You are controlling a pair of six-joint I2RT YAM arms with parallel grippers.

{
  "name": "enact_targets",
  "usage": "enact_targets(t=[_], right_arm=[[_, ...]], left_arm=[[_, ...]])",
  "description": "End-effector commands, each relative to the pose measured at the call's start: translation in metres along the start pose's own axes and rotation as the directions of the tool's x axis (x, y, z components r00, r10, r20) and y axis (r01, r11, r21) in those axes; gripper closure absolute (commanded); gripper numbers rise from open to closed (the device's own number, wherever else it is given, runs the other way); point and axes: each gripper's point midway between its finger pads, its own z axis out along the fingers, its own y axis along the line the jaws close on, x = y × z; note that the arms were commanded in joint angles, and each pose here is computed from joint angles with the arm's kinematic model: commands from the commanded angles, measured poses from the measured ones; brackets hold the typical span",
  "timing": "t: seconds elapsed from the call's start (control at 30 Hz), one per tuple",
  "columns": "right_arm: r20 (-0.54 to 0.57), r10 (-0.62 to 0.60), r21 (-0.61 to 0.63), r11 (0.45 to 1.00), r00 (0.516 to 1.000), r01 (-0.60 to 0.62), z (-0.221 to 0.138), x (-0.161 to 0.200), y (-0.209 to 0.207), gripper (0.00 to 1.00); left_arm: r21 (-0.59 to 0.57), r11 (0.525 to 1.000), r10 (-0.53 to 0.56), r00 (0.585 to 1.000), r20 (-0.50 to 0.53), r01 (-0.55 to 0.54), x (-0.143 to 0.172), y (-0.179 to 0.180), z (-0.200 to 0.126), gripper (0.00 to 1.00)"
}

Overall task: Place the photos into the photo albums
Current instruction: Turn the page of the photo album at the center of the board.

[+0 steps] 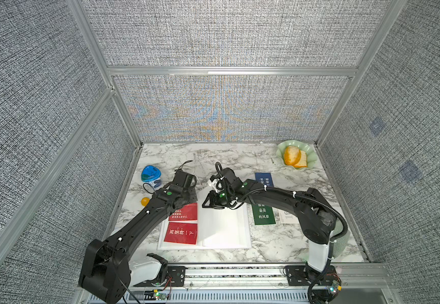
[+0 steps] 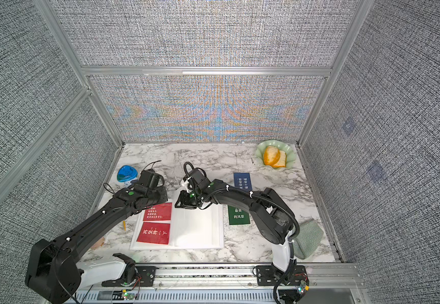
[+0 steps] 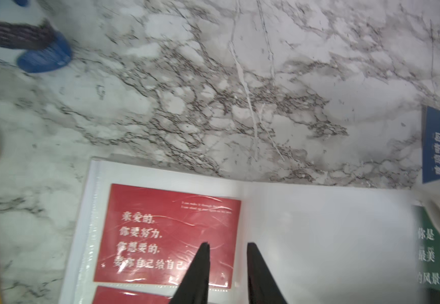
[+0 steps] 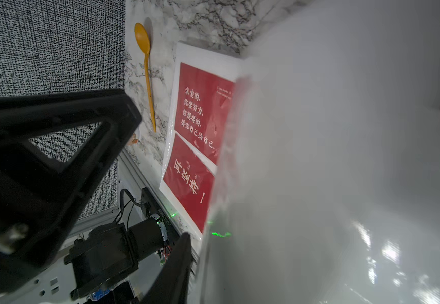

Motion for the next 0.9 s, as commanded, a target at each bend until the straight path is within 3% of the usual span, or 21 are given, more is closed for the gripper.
enact_targets(t=[0.0, 0.37, 0.87], right_arm=[[-0.026, -0.016, -0.021, 1.0, 1.0, 0.016, 0.009, 0.0, 0.014, 0.67], [-0.104, -0.088, -0.092, 0.993, 0.991, 0.079, 0.047, 0.008, 0.062, 0.67], [-0.139, -0.139, -0.129, 0.984, 0.98, 0.121, 0.057, 0.012, 0.084, 0.62]], left_arm=[[-0.062, 0.998, 0.003, 0.999, 0.034, -0.001, -0.006, 0.018, -0.009, 0.72], [-0.12, 0.991, -0.018, 0.954, 0.3, 0.056, -0.046, 0.053, -0.059, 0.72], [-0.106, 0.993, -0.016, 0.95, 0.312, 0.052, -0.058, 0.049, -0.067, 0.71]])
